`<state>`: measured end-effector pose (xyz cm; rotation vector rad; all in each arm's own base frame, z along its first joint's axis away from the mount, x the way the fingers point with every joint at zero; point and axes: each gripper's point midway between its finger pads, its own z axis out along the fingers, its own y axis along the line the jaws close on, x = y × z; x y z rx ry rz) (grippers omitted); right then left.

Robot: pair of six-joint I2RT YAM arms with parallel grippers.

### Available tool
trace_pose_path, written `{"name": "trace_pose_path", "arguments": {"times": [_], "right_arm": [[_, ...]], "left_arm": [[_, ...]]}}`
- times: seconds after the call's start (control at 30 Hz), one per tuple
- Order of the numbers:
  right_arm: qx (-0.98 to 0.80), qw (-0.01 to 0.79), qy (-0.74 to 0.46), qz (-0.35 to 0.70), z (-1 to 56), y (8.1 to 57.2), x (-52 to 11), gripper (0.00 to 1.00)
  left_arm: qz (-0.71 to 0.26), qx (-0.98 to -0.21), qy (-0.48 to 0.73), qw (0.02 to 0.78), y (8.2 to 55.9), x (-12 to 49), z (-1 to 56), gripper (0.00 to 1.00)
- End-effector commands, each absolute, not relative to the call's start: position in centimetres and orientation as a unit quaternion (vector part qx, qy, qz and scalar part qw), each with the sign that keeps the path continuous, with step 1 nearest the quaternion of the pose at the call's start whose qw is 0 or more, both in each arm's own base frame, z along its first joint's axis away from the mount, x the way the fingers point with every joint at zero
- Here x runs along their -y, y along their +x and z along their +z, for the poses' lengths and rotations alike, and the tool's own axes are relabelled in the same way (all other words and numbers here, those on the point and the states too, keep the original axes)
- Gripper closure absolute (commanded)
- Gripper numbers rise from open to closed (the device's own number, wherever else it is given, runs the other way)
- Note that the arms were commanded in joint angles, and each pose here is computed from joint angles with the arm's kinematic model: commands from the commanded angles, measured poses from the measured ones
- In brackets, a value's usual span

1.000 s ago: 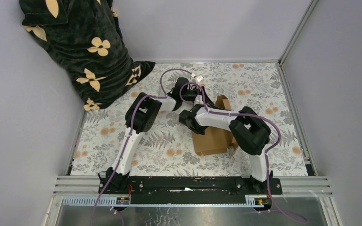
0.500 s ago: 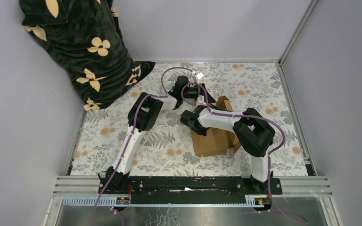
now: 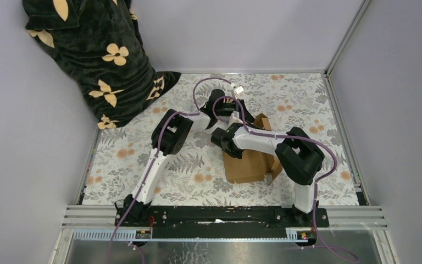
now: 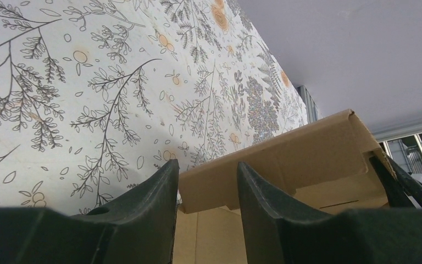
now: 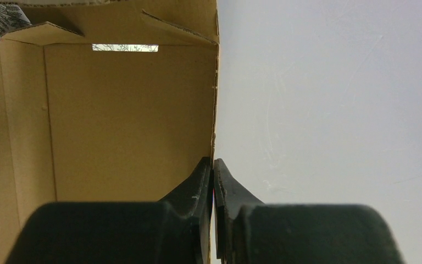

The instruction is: Fold the paper box

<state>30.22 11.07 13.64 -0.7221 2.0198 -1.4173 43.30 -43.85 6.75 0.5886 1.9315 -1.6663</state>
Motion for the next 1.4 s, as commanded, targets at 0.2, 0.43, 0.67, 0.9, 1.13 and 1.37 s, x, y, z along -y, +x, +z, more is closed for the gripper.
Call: {"name": "trace_pose_path", "arguments": {"times": [0.2,0.43,0.67,0.9,1.13,1.37], "right_arm": [[-0.777,0.295,-0.254,-0.495,13.5,29.6,-11.2,0.90],[-0.785,0.295,-0.254,-0.482,13.1,29.4,-11.2,0.90],[-0.787,0.292,-0.258,-0.479,12.8,29.1,-11.0,0.90],[-0.791,0.288,-0.261,-0.473,12.3,29.1,-11.1,0.90],[-0.796,0.287,-0.265,-0.462,12.1,29.0,-11.3,0.90],[-0.800,0.282,-0.271,-0.454,11.5,28.9,-11.4,0.90]], "left_arm": [[-0.623,-0.684,0.261,0.277,41.7,44.2,7.8,0.50],[-0.626,-0.678,0.271,0.274,40.9,45.1,7.6,0.50],[-0.626,-0.672,0.282,0.276,40.7,45.7,7.7,0.49],[-0.629,-0.661,0.296,0.283,40.6,46.3,8.2,0.47],[-0.636,-0.648,0.305,0.287,40.6,46.6,8.3,0.45],[-0.652,-0.629,0.313,0.285,39.8,47.1,8.6,0.45]]}}
